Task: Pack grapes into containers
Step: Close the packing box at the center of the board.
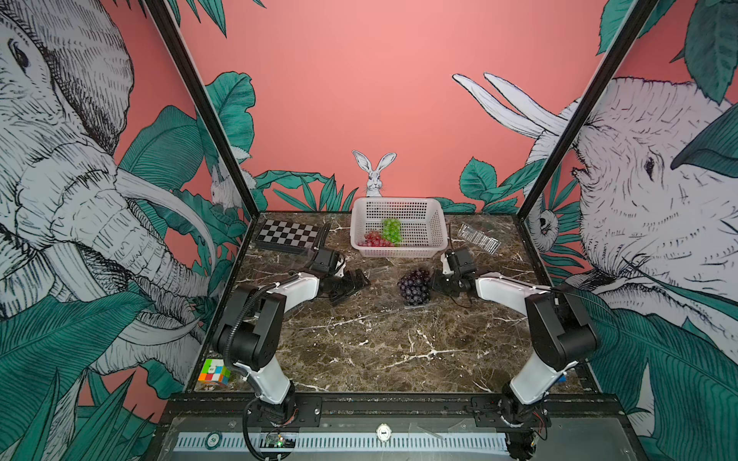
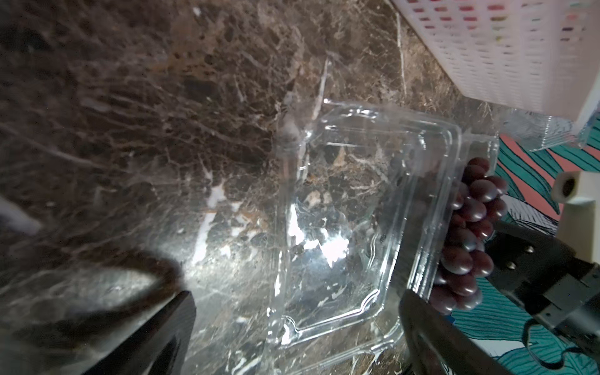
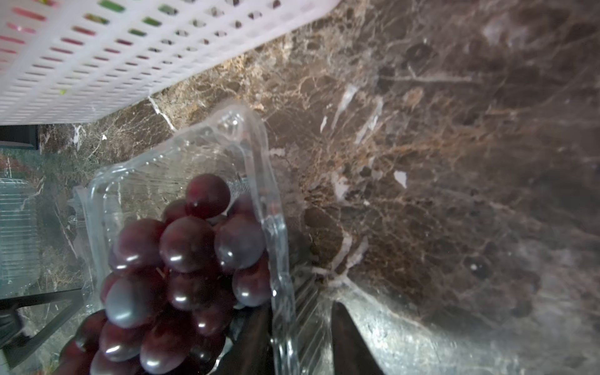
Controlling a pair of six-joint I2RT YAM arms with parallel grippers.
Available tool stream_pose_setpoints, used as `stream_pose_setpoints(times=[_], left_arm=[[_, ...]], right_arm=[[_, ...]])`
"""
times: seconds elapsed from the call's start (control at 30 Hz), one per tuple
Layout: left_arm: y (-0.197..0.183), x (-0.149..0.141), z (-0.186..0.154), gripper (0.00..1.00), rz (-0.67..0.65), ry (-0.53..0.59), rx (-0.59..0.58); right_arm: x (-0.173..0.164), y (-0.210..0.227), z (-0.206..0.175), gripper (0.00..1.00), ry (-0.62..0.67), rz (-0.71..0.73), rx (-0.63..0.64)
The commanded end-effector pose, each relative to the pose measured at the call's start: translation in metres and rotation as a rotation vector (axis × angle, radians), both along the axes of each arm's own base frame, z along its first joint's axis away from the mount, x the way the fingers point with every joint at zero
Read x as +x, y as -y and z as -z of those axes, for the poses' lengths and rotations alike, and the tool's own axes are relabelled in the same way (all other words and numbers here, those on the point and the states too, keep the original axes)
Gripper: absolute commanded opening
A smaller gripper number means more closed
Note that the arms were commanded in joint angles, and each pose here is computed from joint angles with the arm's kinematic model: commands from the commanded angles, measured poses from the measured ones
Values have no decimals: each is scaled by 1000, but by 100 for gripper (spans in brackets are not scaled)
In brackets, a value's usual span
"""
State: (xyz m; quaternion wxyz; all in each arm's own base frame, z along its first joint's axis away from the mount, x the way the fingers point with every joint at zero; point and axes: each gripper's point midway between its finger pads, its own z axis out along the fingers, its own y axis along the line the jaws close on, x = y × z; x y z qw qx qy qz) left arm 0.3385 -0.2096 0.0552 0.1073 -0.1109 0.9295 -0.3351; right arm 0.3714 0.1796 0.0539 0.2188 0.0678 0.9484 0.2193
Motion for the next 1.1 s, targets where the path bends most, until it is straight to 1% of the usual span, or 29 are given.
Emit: stream_pose_setpoints(times=[0.0, 0.1, 0.2, 0.47, 0.7, 0.87, 1.07], left_arm=[[6, 13, -8, 99, -9, 30, -31], [9, 17, -4, 99, -4, 19, -34], [11, 21, -1, 99, -9, 17, -43], [13, 28, 7, 99, -9, 18, -39], [16, 31, 6, 99, -9, 31, -56], [17, 33, -8, 99, -4, 68, -74], [19, 38, -30, 99, 1, 130, -96]], right_arm=[[-2, 2, -16, 39, 29, -5, -9], [-3, -4, -14, 44, 15, -27, 18], [-3, -12, -11, 45, 9, -32, 57], [-6, -33, -15, 43, 17, -40, 121], [-12, -39, -11, 42, 12, -41, 132], [-15, -40, -10, 42, 5, -47, 141], [-17, -41, -9, 46, -6, -78, 125]])
